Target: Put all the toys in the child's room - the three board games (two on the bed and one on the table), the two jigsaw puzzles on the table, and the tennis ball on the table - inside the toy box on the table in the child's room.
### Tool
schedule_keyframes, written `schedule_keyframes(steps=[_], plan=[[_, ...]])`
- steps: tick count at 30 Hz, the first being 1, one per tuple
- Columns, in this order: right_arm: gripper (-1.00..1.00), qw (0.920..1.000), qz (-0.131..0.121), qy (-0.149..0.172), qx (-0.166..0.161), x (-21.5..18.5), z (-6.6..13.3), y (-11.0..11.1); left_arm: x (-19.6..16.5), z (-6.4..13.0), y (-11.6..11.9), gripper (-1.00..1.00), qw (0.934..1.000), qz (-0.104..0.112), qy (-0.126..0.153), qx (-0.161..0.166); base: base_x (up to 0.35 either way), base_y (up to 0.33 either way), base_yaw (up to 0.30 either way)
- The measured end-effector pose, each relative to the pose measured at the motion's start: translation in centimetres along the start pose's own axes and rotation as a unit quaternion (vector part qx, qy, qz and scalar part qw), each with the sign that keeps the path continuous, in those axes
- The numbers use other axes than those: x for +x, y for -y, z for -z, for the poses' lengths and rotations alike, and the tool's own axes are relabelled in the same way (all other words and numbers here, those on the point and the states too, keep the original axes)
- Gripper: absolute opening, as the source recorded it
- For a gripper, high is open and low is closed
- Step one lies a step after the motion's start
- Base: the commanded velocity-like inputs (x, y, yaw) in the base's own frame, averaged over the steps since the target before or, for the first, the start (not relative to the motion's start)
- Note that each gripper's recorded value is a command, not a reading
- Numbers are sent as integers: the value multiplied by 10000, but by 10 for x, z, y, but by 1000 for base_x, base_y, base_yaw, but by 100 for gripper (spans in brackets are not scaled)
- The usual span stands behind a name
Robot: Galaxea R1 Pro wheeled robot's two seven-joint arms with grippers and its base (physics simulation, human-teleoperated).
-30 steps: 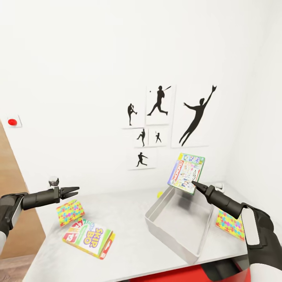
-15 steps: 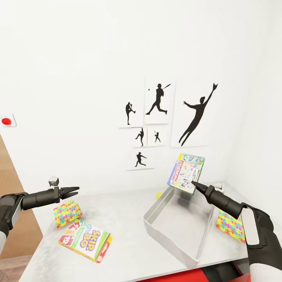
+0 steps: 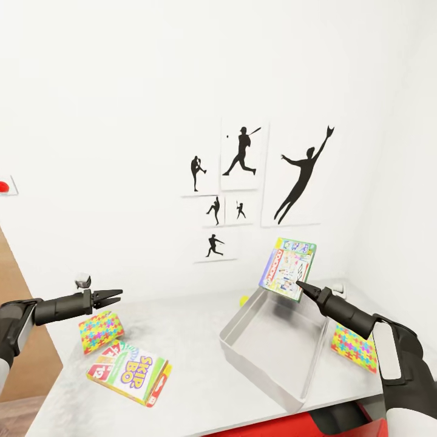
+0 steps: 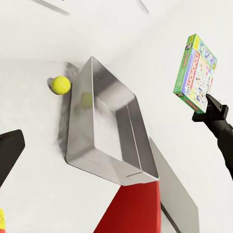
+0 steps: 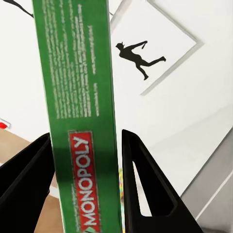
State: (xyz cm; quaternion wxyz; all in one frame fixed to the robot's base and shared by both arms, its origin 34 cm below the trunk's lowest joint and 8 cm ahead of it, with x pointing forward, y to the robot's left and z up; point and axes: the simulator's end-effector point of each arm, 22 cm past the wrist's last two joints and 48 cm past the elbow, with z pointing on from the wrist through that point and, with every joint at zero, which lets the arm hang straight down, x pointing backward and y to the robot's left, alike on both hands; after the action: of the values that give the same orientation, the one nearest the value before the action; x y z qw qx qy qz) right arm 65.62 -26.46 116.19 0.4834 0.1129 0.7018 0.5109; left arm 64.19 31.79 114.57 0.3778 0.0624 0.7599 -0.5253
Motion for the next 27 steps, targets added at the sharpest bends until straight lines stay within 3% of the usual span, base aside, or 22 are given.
schedule_keyframes(steps=[19,25,27], plan=[[-100,10000,-38,-78,27,7,-5,0,0,-1,0,100,10000,-3,-1,2,0,0,-1],[-100,9989,-146,-324,297,25,-13,16,0,-1,0,100,10000,-3,3,11,0,0,0],[-100,9970,-266,-459,559,37,-15,36,0,-1,0,100,10000,0,2,11,0,0,0]])
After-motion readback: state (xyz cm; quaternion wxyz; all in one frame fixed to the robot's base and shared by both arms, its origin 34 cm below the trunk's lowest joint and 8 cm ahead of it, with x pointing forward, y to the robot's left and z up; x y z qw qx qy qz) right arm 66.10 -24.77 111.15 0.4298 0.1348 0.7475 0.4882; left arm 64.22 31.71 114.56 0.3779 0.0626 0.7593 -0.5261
